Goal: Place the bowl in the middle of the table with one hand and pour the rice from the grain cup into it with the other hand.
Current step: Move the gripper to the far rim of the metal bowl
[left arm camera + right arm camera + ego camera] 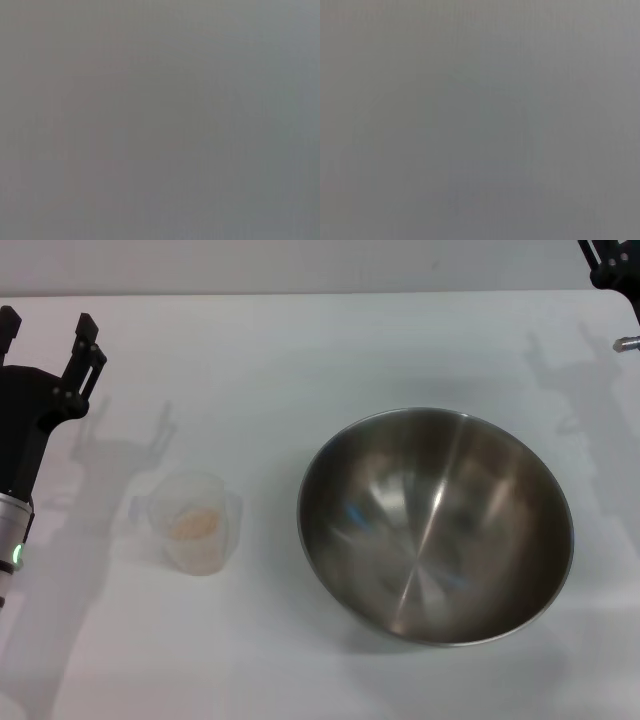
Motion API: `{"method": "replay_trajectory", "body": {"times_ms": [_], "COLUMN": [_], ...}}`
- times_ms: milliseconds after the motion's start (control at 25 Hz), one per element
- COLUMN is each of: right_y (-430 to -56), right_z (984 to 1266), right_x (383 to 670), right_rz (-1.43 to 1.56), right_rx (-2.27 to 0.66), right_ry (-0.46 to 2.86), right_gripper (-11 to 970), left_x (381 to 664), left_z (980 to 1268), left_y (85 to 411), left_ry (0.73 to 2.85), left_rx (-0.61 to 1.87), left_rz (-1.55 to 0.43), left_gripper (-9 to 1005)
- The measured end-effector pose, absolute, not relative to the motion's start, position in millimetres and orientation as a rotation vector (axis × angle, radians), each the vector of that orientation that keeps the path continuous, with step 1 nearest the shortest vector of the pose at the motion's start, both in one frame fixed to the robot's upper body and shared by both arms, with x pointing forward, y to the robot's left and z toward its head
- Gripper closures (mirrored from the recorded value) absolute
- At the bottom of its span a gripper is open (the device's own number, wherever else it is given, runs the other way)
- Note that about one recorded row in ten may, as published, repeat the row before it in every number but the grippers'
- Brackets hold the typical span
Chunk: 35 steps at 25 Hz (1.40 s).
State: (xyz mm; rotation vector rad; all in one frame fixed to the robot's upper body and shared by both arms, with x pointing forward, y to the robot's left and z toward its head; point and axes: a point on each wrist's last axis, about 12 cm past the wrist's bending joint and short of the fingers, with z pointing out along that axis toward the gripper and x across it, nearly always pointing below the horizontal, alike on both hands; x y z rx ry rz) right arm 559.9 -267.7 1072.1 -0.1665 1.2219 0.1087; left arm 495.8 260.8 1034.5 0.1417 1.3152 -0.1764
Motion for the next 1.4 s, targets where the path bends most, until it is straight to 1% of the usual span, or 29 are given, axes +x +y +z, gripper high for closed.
{"method": "replay_trajectory", "body": {"times_ms": [600,800,840,1080,1200,1240,1320,1400], "right_y": [-267.3,-263.0,-258.8,-245.0,-236.4,-232.7,-230.5,-226.2], "right_z": [1073.5,1074.3,1074.6,1077.3,1087.5,1096.7,1101.5,1113.6], "right_x": [562.0,570.3,576.3,587.2,593.1,595.0,595.5,594.8], "right_rz": [0.109,0.127,0.155,0.254,0.321,0.346,0.349,0.344], "right_rx": [-0.177,-0.176,-0.166,-0.168,-0.168,-0.173,-0.184,-0.198], "right_ry": [1.22,1.255,1.29,1.399,1.456,1.497,1.519,1.555], "right_gripper": [242,243,243,243,244,244,244,244], "left_x": [496.9,496.8,496.6,495.9,495.3,495.1,494.6,494.3], "left_z": [1035.0,1035.1,1035.1,1034.8,1034.1,1034.0,1033.6,1033.3], "left_y": [259.6,259.6,259.5,260.3,261.2,261.6,262.8,263.3], "left_ry": [1.314,1.313,1.313,1.313,1.316,1.317,1.319,1.32], "left_rx": [0.146,0.147,0.148,0.146,0.147,0.146,0.145,0.146], "left_rz": [-0.18,-0.18,-0.181,-0.178,-0.175,-0.174,-0.17,-0.168], "left_gripper": [205,207,207,210,212,212,213,214]}}
